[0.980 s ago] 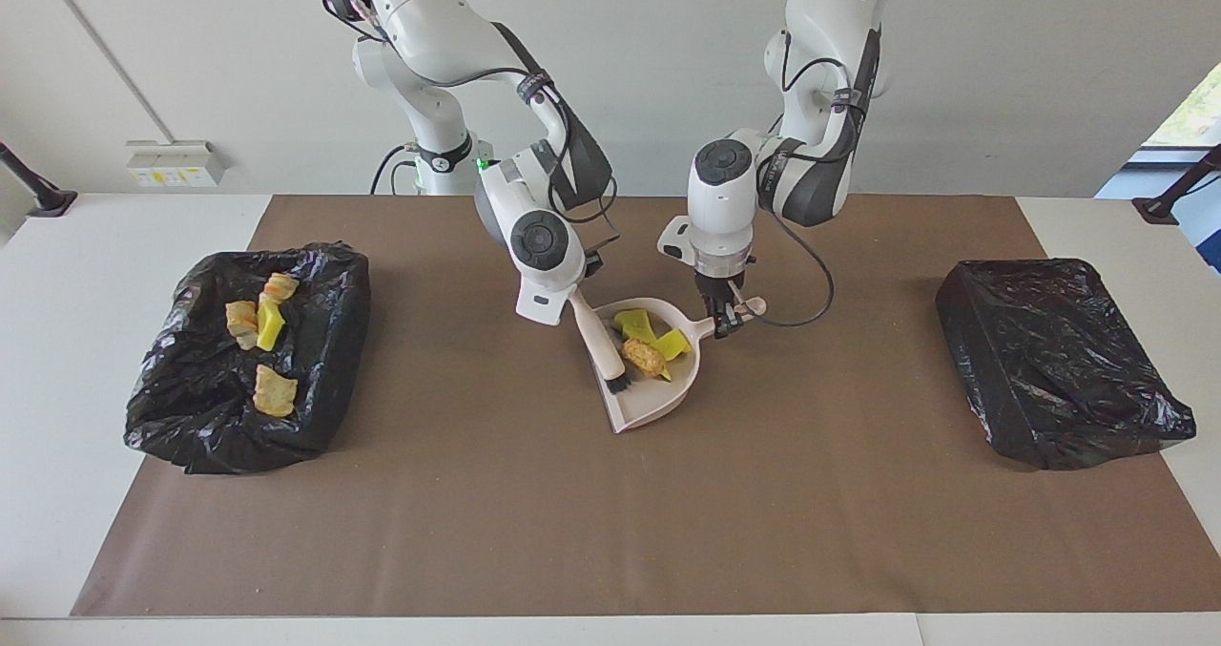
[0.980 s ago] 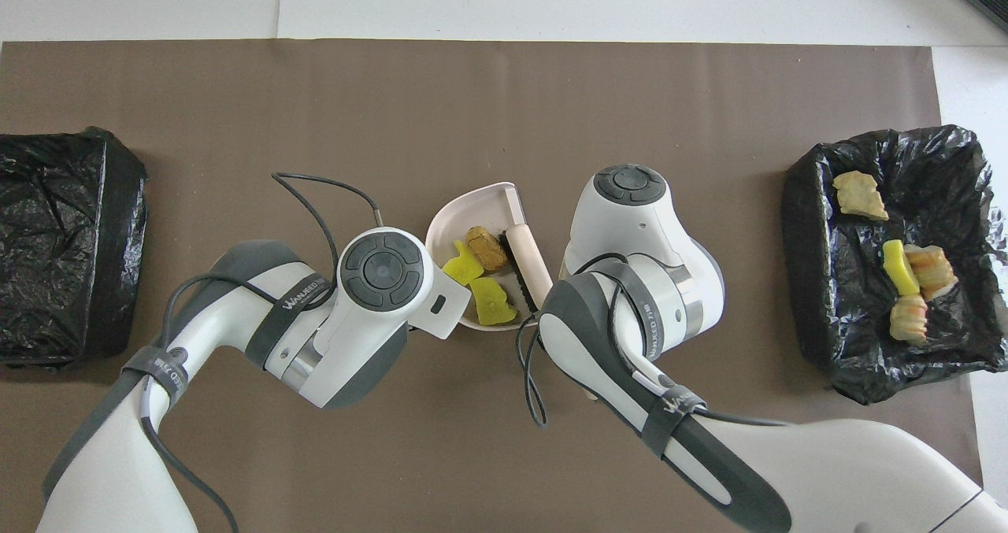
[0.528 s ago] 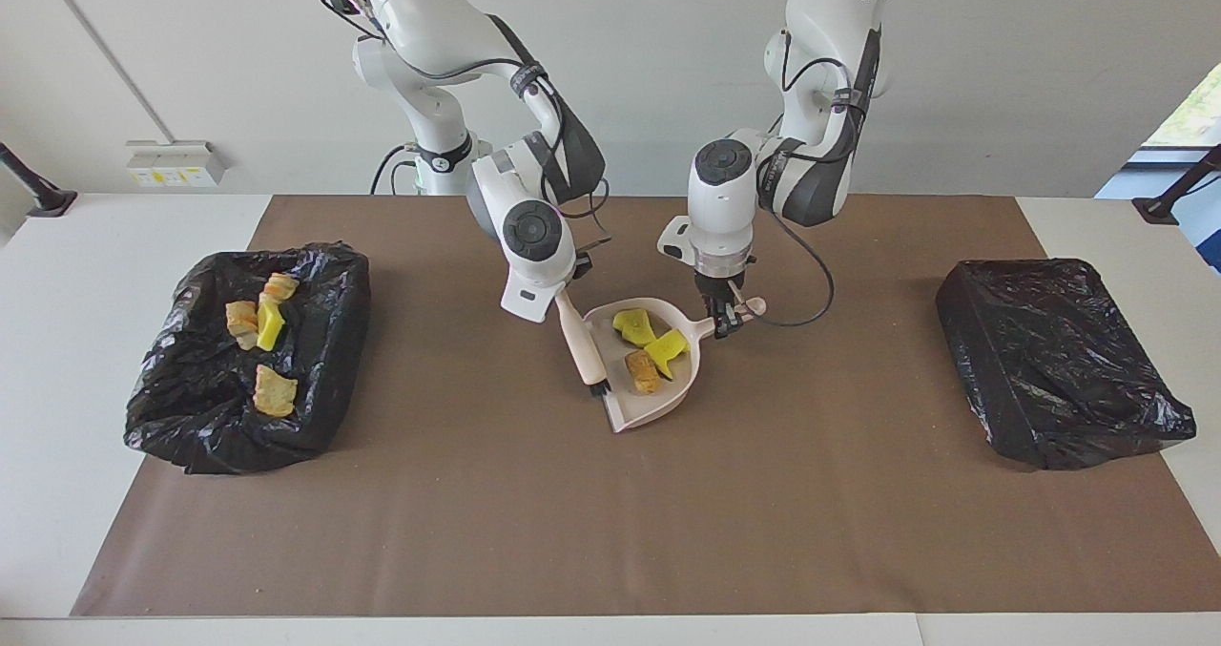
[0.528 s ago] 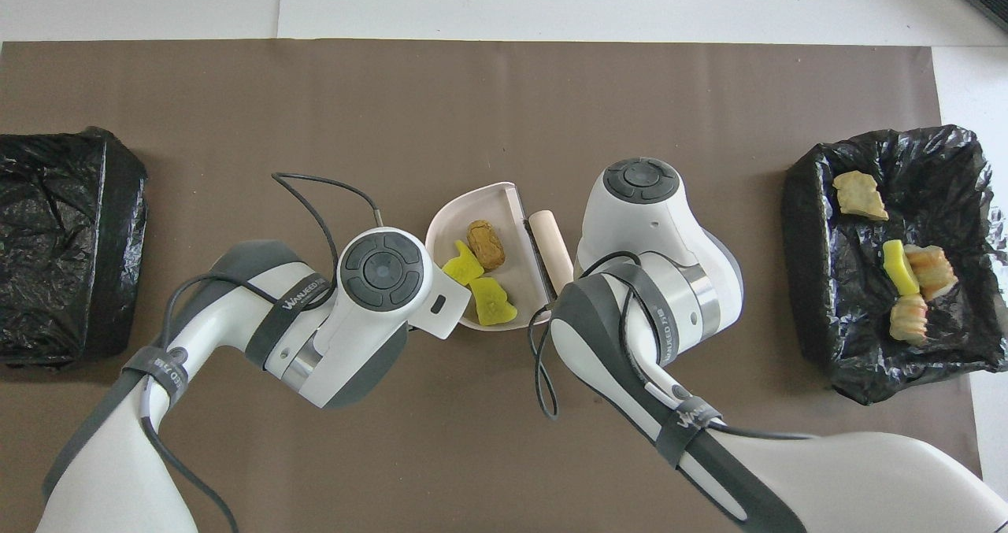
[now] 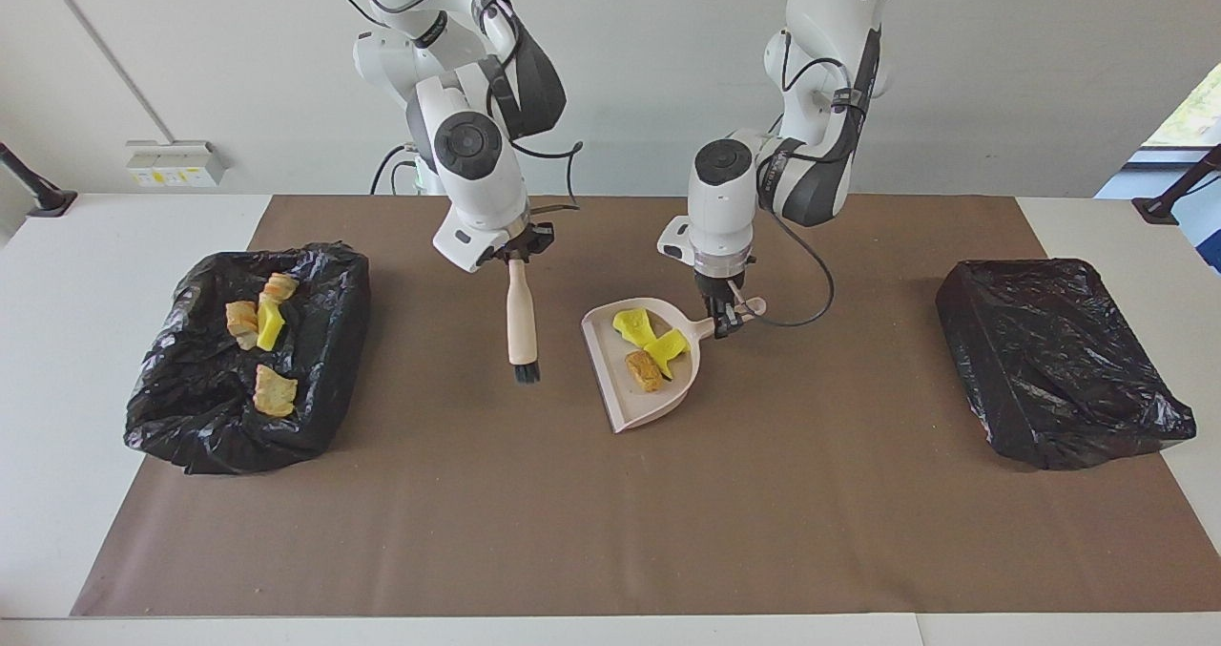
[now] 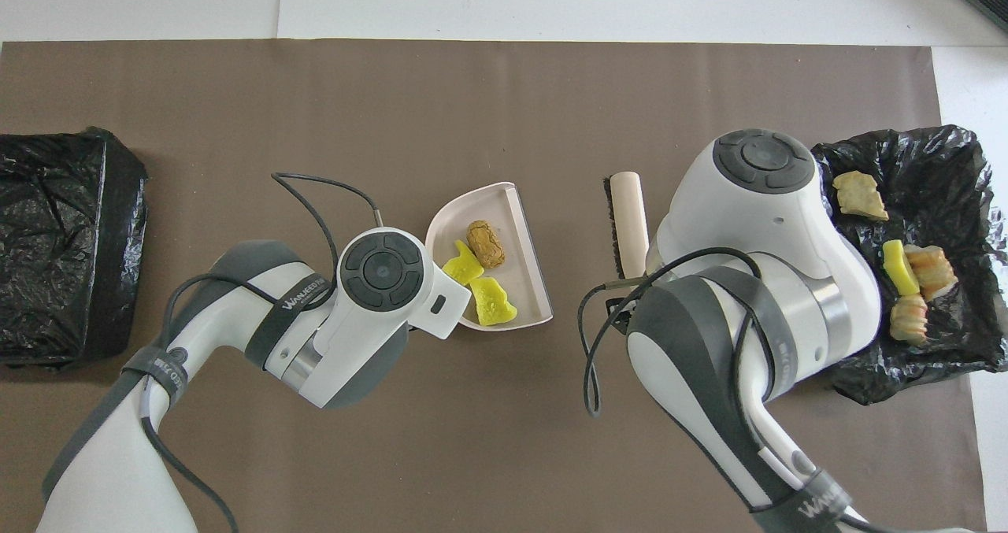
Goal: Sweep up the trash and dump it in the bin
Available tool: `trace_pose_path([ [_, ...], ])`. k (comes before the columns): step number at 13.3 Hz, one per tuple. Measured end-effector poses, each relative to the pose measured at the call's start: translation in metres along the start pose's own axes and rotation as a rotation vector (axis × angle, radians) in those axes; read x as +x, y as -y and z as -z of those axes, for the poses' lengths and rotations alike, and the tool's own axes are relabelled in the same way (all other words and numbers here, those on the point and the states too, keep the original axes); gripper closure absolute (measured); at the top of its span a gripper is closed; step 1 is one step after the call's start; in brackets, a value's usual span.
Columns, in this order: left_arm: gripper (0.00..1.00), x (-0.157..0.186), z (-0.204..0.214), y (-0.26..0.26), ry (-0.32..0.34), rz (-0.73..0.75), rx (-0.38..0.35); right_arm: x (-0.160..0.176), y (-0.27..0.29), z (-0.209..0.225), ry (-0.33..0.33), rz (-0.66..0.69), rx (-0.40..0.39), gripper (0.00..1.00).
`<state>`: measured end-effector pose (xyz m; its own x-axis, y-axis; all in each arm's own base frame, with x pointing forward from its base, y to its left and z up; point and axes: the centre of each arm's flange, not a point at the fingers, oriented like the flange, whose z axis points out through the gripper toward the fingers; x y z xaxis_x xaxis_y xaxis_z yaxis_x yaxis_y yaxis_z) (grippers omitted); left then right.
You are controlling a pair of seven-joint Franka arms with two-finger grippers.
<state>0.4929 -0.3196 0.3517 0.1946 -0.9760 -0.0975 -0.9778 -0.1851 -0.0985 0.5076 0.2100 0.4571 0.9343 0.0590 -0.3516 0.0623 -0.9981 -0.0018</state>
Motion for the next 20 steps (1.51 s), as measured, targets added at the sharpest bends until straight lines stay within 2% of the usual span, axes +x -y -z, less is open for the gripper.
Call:
trace_pose_path([
  [2, 0.69, 0.0, 0.0, 0.0, 0.0, 0.0, 0.0, -0.028, 0.007, 0.015, 0.021, -0.06, -0.033, 0.74],
  [5, 0.69, 0.0, 0.0, 0.0, 0.0, 0.0, 0.0, -0.074, 0.013, 0.031, 0.063, -0.075, -0.072, 0.74],
  [7, 0.69, 0.0, 0.0, 0.0, 0.0, 0.0, 0.0, -0.091, 0.018, 0.024, 0.089, -0.071, -0.053, 0.74],
  [11, 0.69, -0.007, 0.0, 0.009, 0.0, 0.02, 0.003, -0.122, 0.035, -0.009, 0.124, -0.041, -0.07, 0.74],
  [15, 0.69, -0.053, 0.018, 0.052, -0.001, 0.006, 0.025, -0.125, 0.036, -0.024, 0.108, -0.047, -0.021, 0.74],
  [20, 0.69, -0.143, 0.075, 0.094, 0.027, -0.017, 0.057, -0.125, 0.062, -0.062, 0.113, -0.056, 0.061, 0.74],
])
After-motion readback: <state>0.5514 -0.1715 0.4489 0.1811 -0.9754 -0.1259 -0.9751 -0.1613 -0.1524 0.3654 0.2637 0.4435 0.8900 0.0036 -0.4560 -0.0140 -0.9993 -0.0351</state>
